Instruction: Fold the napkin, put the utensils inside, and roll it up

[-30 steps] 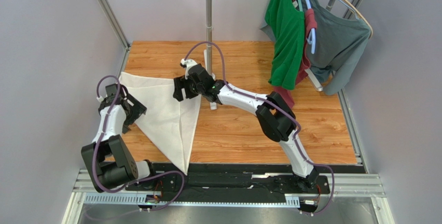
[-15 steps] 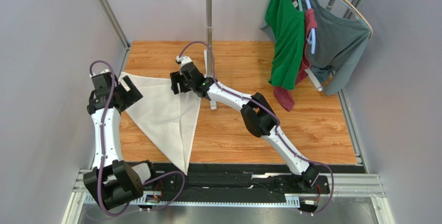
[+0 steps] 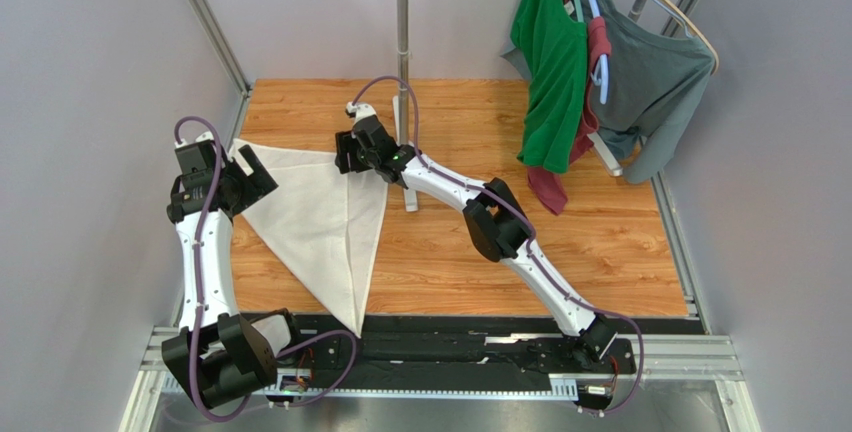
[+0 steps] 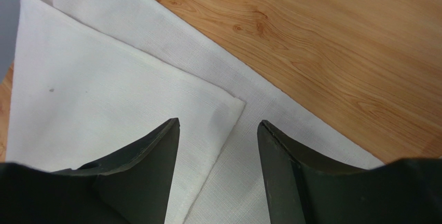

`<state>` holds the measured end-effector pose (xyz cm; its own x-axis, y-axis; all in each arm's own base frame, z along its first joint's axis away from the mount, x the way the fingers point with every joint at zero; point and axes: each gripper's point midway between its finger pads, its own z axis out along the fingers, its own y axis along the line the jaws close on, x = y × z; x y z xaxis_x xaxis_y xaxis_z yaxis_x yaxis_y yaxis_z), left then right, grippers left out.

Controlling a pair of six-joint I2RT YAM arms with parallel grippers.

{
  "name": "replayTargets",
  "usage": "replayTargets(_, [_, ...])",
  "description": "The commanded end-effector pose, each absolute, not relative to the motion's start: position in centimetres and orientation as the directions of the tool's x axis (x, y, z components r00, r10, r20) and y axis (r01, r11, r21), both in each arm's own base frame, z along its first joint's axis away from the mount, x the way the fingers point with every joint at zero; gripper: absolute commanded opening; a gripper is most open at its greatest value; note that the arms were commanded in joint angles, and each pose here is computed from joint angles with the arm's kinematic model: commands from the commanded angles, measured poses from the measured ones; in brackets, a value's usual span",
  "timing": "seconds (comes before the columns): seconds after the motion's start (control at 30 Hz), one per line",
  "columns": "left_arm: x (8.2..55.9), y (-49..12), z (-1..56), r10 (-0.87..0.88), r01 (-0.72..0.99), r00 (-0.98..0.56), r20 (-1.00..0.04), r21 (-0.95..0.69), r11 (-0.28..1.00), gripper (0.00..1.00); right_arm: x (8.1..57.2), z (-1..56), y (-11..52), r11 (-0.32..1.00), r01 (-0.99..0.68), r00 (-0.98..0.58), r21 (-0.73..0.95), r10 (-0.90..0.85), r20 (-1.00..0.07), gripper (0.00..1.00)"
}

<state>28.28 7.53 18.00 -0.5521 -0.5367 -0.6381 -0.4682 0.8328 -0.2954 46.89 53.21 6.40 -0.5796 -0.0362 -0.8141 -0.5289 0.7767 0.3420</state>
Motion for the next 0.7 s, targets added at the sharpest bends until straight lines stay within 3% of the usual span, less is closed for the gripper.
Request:
replayTargets(0.0, [28.8, 7.3, 19.2, -0.523, -0.433, -0.536, -0.662, -0.316, 0.844, 0.96, 47.3, 8.5, 55.0, 0.737, -0.536, -0.566, 0.413, 0.049, -0.823, 0.6])
replayTargets(0.67, [28.9, 6.7, 19.2, -0.535, -0.417, -0.538, -0.652, -0.345, 0.841, 0.96, 46.5, 6.2, 55.9, 0.69, -0.446, -0.689, 0.57, 0.141, -0.71, 0.57])
